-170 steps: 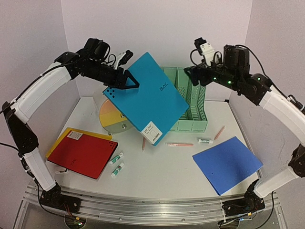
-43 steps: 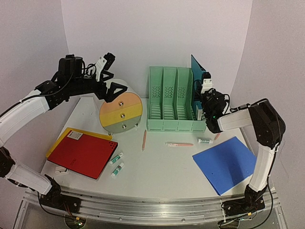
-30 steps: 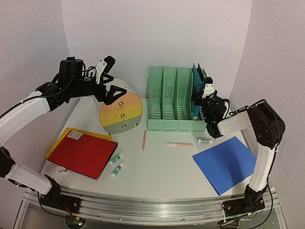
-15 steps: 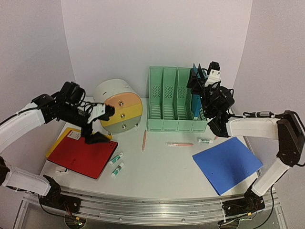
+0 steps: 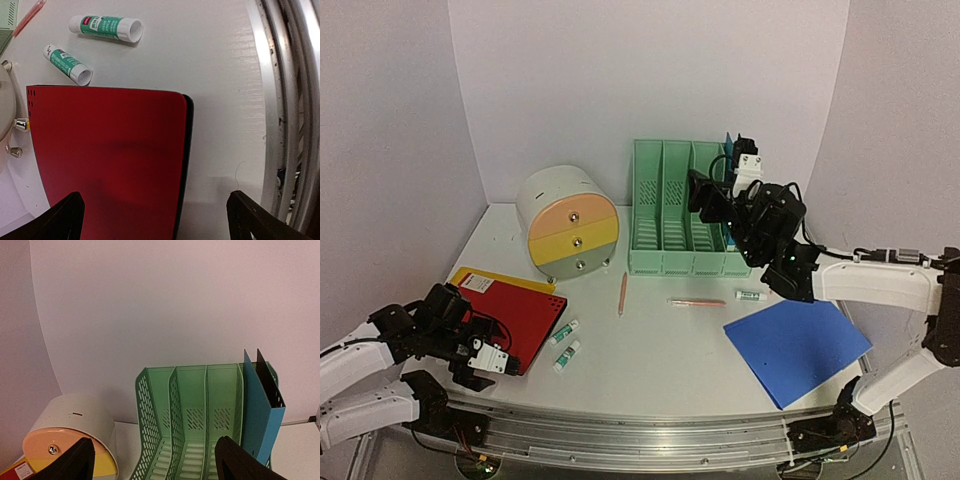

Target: Organize the desk

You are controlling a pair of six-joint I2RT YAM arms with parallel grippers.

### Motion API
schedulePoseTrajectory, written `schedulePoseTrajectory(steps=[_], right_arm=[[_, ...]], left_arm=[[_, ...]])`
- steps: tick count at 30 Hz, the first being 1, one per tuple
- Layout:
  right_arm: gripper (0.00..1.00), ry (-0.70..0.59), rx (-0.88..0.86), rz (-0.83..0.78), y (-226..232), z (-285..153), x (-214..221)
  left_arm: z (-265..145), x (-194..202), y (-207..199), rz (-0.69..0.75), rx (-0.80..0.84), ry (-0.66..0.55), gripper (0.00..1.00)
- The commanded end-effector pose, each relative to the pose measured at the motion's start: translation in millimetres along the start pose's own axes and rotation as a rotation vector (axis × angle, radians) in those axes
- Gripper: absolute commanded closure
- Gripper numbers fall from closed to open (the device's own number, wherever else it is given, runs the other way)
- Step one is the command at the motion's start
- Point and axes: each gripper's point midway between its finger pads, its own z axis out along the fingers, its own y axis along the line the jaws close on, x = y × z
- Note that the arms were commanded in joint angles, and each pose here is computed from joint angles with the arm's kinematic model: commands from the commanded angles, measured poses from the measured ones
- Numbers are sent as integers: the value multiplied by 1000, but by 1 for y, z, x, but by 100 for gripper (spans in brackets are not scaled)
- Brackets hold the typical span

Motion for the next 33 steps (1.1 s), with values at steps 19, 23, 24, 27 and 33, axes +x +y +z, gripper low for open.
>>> schedulePoseTrajectory(steps=[19,23,24,27,33], right_arm=[[17,-21,-47,17,19,-22,-20],[17,-24,-69,-18,24,-22,-21],[17,-24,-77,-19,25,-23,-21],[17,-26,-108,-18,30,-24,-22],[17,-42,-166,-32,41,-24,-27]], left_arm=[[26,-15,34,103,-210,-100,39],[19,-20,30,106,-193,-128,49],[18,-21,29,111,-199,-134,51],[14,-25,34,127,-237,-154,58],[16,-25,35,164,-264,-157,43]])
